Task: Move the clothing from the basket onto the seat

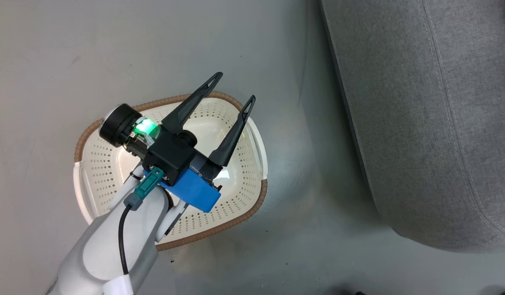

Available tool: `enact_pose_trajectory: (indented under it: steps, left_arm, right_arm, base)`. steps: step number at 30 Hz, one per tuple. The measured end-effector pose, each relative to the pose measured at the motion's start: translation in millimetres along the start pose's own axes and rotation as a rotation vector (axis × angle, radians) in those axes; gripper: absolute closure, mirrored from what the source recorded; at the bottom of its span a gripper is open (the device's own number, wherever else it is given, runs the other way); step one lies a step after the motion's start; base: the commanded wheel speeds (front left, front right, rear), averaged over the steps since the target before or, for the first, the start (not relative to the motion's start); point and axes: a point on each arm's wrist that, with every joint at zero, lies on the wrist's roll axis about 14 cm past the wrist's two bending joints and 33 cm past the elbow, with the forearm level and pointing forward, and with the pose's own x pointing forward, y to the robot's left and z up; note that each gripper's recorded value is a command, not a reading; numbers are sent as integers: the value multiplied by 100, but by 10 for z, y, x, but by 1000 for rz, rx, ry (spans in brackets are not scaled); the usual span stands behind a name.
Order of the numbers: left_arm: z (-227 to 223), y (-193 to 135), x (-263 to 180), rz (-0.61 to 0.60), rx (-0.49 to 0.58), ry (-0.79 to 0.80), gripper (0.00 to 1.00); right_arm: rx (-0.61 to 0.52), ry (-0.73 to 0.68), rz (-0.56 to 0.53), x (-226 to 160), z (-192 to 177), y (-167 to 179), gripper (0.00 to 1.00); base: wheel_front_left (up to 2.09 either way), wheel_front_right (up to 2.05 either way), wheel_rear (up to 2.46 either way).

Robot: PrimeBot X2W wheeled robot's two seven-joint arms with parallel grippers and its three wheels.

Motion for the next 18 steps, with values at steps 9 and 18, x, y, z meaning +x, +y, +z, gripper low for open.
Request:
enact_pose_trajectory:
  steps: [9,18]
  left_arm:
    - [138,-39,-58,33,-21,-15,0]
    - [436,-231,-348,110,-56,-37,0]
  right_arm:
    - [1,-19,21,-79,136,-23,0]
    - [-63,-33,141,-533,178,81,0]
  base:
    - [0,0,0]
    - [0,0,0]
